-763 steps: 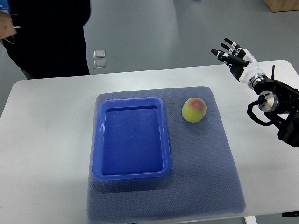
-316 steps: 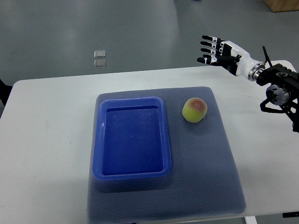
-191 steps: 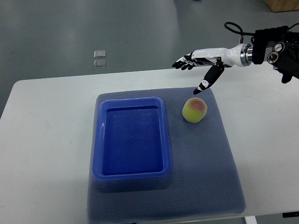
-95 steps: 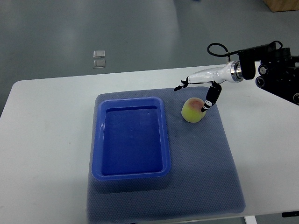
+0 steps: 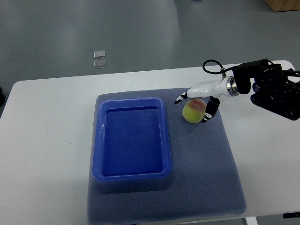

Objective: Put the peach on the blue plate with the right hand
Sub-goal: 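Close the right hand fingers around the peach and lift it, then carry the peach over the blue tray and lower it inside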

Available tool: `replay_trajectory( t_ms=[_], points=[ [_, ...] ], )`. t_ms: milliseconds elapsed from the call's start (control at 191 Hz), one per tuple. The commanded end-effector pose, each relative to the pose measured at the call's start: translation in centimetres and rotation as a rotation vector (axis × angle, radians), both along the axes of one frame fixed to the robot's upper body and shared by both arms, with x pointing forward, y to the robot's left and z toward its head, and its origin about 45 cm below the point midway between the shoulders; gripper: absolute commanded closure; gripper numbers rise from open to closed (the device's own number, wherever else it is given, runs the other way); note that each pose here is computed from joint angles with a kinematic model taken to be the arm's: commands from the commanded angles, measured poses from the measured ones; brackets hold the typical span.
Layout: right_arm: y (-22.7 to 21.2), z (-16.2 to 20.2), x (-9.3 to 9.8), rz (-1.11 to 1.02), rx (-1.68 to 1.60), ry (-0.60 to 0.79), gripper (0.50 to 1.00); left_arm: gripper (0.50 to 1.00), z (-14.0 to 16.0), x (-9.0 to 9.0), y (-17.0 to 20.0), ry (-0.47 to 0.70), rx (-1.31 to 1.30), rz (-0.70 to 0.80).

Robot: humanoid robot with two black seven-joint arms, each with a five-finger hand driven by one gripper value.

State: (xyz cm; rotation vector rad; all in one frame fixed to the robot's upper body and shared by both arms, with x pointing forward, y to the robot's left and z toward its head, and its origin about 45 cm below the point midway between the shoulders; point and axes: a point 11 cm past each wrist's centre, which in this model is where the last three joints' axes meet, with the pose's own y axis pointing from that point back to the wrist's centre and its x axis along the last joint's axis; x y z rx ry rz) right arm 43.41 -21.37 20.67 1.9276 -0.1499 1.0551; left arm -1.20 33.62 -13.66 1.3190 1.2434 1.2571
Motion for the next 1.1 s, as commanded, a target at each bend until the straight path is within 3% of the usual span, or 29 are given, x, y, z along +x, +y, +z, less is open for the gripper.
replay_trajectory(
  t_ms=[0, 430, 519, 566, 708, 755, 760, 891, 1096],
  points=[
    [-0.1, -0.2, 0.0, 0.001, -0.009, -0.005, 0.628, 0.5, 0.0, 0.0, 0.0, -0.001, 0.0, 0.003],
    [-0.1, -1.0, 0.1, -0.005, -0.027, 0.0, 0.644, 0.5, 0.0, 0.0, 0.0, -0.001, 0.0, 0.003],
    [-0.4, -1.0, 0.4, -0.014, -0.035, -0.009, 0.691, 0.5, 0.0, 0.0, 0.1, 0.0, 0.002, 0.003],
    [-0.4, -1.0, 0.4, -0.014, -0.035, -0.009, 0.691, 0.5, 0.0, 0.0, 0.1, 0.0, 0.002, 0.003],
    [0.0, -1.1, 0.4, -0.007, -0.033, -0.008, 0.807, 0.5, 0.0, 0.0, 0.1, 0.0, 0.002, 0.003],
    [0.0, -1.1, 0.4, -0.007, -0.033, -0.008, 0.807, 0.5, 0.0, 0.0, 0.1, 0.0, 0.002, 0.003],
    [0.0, -1.0, 0.5, -0.009, -0.033, -0.012, 0.844, 0.5, 0.0, 0.0, 0.1, 0.0, 0.002, 0.003],
    [0.1, -0.5, 0.7, -0.01, -0.029, -0.022, 0.85, 0.5, 0.0, 0.0, 0.1, 0.0, 0.002, 0.003],
    [3.0, 3.9, 2.3, 0.043, 0.012, -0.099, 0.852, 0.5, 0.0, 0.0, 0.1, 0.0, 0.003, 0.003]
  ],
)
